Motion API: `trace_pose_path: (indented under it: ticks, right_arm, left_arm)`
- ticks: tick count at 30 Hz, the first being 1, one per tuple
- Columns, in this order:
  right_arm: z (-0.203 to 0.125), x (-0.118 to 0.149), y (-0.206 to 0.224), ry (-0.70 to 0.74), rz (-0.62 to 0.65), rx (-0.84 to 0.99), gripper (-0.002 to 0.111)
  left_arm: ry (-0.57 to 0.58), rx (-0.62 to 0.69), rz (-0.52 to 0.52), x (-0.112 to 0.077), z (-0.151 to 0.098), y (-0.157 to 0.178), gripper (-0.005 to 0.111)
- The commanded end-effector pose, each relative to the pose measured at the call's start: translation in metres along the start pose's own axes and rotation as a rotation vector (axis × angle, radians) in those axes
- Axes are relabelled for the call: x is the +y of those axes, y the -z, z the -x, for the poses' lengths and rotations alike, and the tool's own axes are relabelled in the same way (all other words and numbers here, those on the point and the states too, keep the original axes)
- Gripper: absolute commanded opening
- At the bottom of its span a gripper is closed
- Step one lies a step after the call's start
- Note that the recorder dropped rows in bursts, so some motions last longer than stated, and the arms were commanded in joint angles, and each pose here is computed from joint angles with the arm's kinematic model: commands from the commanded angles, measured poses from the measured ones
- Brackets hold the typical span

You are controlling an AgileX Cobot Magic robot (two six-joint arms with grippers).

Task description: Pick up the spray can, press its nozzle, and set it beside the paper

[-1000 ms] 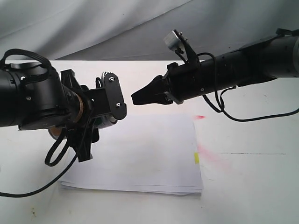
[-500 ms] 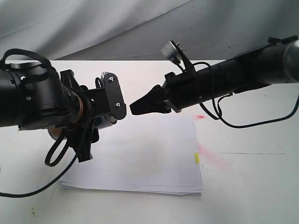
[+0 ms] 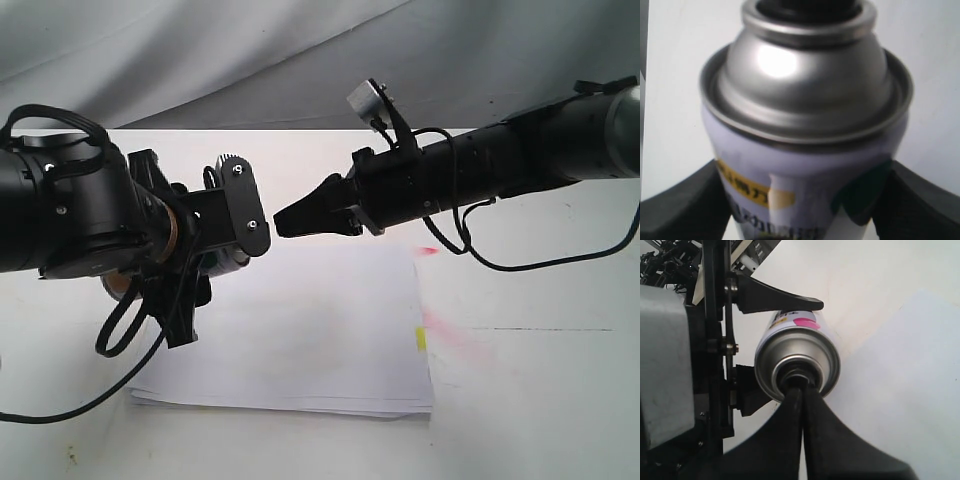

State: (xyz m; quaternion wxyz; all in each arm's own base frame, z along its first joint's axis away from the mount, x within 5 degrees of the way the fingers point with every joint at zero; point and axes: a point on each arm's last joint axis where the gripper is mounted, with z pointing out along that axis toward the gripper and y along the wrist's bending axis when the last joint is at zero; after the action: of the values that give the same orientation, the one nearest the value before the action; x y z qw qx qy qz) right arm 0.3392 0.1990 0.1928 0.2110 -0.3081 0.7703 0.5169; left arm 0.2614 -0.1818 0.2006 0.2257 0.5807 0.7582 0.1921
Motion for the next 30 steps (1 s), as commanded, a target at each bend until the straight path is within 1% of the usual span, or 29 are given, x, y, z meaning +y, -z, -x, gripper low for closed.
trace_pose_path:
  ticks: [1,8,15,30]
  right_arm:
    - [0.002,0.003,0.000,0.013,0.016,-0.011,0.000]
    - [0.002,0.004,-0.003,0.014,0.017,-0.009,0.000]
    - [-0.001,0.016,-0.028,0.041,-0.014,0.020,0.000]
    - [0.001,0.015,-0.028,0.020,-0.022,-0.012,0.000]
  left_arm:
    - [0.002,-0.013,0.011,0.001,0.002,0.003,0.000]
    - [0.021,-0.014,-0.003,0.000,0.002,0.003,0.000]
    - [0.024,-0.010,-0.006,0.000,0.002,0.003,0.000]
    - [0.024,-0.010,-0.006,0.000,0.002,0.003,0.000]
